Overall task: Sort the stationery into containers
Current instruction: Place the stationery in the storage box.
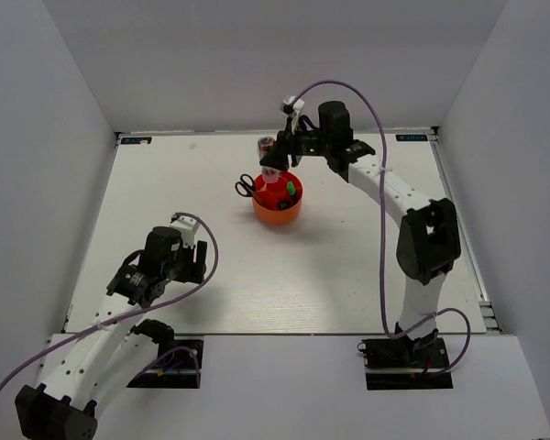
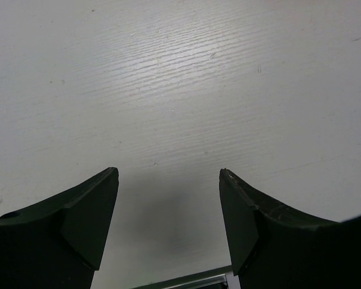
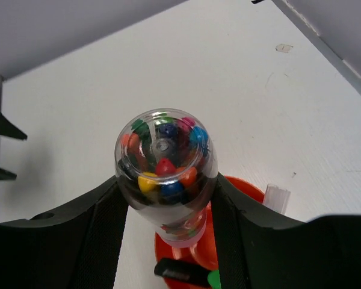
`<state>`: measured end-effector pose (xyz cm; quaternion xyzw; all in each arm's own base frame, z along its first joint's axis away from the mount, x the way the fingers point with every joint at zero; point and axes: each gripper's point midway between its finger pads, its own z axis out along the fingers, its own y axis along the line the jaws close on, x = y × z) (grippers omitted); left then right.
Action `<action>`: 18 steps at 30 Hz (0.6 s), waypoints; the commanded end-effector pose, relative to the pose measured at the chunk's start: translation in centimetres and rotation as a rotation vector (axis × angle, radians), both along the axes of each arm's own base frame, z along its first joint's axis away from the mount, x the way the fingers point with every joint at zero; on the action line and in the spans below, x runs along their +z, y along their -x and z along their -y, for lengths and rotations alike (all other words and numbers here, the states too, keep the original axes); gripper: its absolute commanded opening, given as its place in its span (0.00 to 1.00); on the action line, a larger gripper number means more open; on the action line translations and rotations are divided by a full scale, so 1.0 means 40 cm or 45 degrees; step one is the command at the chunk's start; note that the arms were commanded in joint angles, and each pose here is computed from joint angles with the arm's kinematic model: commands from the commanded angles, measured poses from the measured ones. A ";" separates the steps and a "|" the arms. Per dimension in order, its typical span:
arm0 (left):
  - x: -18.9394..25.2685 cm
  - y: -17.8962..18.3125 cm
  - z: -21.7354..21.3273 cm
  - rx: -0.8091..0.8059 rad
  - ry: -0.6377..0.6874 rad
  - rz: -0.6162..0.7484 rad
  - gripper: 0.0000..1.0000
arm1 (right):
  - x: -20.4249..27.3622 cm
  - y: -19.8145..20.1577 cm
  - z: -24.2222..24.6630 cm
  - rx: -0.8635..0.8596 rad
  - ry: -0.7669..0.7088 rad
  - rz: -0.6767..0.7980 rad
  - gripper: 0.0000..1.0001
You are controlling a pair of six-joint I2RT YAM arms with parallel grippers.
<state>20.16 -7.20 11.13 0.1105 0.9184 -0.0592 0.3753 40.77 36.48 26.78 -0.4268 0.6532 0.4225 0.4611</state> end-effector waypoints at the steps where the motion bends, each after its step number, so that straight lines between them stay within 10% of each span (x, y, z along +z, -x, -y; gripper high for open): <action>1: 0.001 -0.005 -0.010 0.020 -0.019 0.011 0.78 | 0.082 -0.035 -0.020 0.013 -0.239 -0.057 0.00; 18: -0.013 -0.003 -0.013 0.020 -0.038 -0.015 0.78 | -0.023 -0.131 0.071 -0.077 -0.312 -0.186 0.00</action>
